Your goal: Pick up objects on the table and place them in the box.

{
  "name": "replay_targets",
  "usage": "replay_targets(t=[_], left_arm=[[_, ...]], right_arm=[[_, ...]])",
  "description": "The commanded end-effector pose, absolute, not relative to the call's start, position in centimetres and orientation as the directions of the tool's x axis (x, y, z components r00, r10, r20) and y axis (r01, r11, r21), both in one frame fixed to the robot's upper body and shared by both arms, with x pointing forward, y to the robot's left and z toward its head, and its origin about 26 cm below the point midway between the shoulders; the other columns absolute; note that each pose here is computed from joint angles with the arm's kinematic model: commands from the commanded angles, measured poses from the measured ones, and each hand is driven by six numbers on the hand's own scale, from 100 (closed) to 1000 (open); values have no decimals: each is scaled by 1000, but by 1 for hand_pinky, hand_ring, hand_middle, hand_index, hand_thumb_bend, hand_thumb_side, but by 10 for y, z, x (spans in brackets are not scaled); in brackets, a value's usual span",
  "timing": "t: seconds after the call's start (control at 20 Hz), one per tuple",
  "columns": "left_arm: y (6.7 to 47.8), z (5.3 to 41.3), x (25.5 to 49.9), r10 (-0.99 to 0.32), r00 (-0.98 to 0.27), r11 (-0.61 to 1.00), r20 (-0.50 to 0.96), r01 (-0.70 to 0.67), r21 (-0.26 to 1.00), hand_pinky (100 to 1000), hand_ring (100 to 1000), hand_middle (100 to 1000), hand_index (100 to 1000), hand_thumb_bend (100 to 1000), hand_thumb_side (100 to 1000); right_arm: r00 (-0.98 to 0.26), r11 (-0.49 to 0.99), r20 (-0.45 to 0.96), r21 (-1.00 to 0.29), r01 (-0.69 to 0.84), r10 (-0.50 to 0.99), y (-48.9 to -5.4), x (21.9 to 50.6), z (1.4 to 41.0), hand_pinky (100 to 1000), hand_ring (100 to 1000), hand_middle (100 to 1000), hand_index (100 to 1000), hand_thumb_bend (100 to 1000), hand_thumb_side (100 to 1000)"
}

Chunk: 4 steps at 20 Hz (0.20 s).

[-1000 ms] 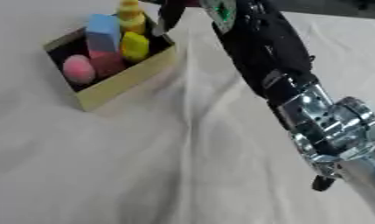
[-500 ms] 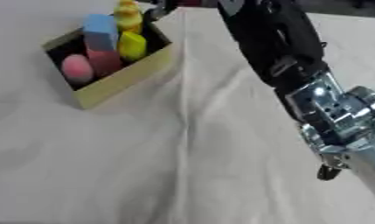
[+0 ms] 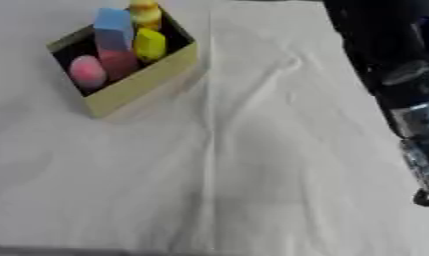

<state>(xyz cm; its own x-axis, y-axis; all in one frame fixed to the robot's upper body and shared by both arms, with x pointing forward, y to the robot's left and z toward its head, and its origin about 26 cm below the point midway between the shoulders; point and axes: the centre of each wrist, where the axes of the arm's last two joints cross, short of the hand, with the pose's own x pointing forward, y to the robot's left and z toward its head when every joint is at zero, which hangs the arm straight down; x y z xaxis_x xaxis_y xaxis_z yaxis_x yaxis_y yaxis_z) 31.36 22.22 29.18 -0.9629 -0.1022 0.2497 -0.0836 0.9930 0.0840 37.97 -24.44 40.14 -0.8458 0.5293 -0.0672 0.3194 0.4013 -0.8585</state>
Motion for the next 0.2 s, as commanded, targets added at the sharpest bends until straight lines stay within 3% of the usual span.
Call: replay_targets(t=[0.05,0.2], left_arm=[[232,301,309,-144,-967,988,209,-130,80,689,784,656,805,532,513],[237,301,309,-166,-965,986,201,-156,62,689,781,656,806,534,510]], right_arm=[[-876,534,-74,-767,355,476,-261,336,424,893,925,731,799,100,593],[-884,603,-40,-716,351,466,-273,313,420,880,893,722,781,100,618]])
